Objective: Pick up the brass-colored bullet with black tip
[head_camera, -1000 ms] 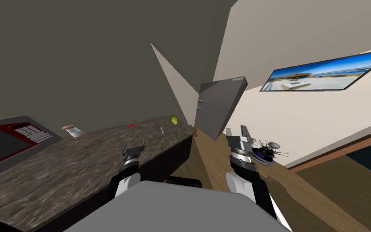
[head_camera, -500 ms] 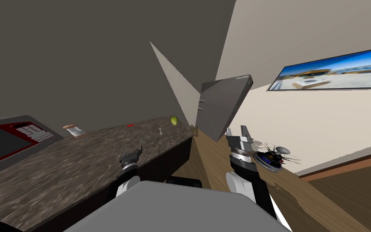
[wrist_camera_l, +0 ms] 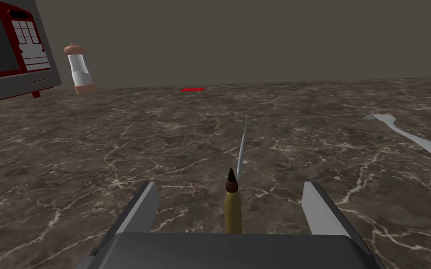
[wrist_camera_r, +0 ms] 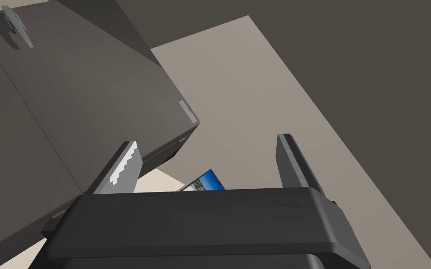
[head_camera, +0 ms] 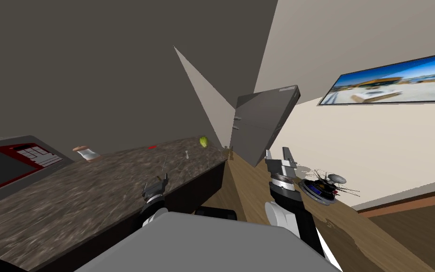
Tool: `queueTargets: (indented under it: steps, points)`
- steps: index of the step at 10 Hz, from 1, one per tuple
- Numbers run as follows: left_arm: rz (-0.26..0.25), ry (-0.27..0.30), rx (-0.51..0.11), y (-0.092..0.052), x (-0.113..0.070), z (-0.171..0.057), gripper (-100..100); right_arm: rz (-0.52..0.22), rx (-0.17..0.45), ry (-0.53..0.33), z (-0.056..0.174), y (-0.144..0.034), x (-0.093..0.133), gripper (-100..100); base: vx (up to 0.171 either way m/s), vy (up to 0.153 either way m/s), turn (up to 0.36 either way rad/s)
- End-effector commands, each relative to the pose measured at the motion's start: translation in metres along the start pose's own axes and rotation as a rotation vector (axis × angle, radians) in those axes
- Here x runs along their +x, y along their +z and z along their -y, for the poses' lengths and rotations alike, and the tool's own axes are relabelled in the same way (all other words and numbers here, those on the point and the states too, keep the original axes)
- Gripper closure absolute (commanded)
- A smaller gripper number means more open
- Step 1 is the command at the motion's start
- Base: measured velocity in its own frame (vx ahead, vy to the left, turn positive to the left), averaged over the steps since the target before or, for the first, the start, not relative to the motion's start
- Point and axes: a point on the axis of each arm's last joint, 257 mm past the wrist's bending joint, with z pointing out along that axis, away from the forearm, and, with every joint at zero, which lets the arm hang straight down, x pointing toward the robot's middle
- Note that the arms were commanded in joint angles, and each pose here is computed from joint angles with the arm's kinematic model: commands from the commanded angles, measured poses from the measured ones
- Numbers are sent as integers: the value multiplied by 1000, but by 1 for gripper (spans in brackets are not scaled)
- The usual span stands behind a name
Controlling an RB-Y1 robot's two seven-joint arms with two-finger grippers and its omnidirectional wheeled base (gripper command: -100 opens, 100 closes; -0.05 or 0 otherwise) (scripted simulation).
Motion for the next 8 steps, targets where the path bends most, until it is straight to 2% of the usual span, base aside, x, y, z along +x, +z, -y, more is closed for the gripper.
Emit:
queueTargets:
  steps: [1,2,3,4,5,6,7,8]
  points:
    - [0,0,0,0,0,0,0,0,0,0,0,0,0,0,0,0,0]
    - [13,-9,-43,5,-9,-28,-100,0,0,0,0,0,0,0,-15,2,404]
    - [12,-17,-50,9,-10,-36,-100,0,0,0,0,0,0,0,-21,-11,213]
    - [10,-19,-51,10,-9,-37,-100,0,0,0,0,0,0,0,-12,-8,-38]
    - [20,-23,-93,12,-15,-62,-100,0,0,0,0,0,0,0,-24,5,303]
    - [20,-31,-102,17,-16,-72,-100,0,0,0,0,0,0,0,-22,-5,278]
    - [18,-34,-104,19,-15,-75,-100,0,0,0,0,0,0,0,-8,-9,2]
    - [24,-36,-148,21,-18,-101,-100,0,0,0,0,0,0,0,-18,3,291]
